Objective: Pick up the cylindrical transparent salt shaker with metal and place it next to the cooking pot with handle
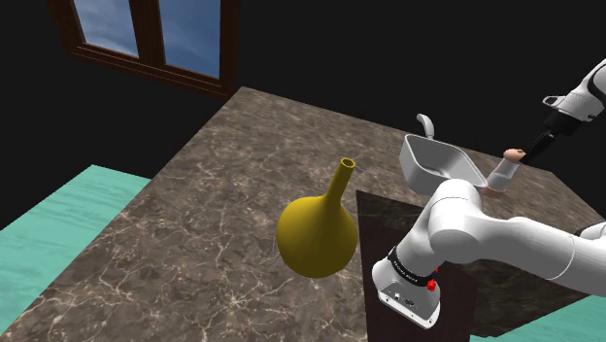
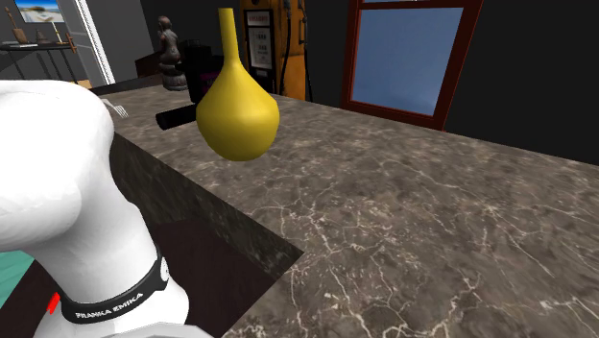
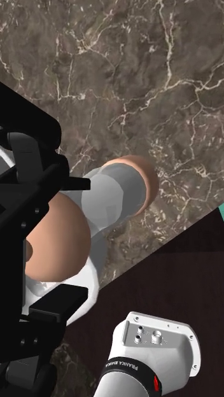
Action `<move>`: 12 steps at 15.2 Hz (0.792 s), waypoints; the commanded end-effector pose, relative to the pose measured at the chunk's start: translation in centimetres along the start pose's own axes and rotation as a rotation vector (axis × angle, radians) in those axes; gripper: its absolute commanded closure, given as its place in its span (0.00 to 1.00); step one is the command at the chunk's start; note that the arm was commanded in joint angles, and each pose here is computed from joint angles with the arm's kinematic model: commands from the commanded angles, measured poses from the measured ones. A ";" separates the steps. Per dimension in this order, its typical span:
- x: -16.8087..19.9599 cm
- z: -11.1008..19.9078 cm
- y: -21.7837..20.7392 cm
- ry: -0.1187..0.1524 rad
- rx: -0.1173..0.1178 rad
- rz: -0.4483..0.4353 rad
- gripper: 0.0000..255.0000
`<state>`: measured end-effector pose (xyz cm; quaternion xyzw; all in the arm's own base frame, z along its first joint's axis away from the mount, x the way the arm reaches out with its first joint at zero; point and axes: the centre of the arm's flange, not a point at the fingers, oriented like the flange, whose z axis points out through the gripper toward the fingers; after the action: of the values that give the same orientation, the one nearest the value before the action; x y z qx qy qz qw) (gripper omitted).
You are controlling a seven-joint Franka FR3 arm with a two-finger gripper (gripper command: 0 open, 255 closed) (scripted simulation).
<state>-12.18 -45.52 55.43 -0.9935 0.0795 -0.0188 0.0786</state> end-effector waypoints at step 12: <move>-0.1 5.6 1.0 0.000 0.000 0.000 1.00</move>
<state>-12.15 -45.59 49.86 -0.9936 0.0795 -0.0188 0.0786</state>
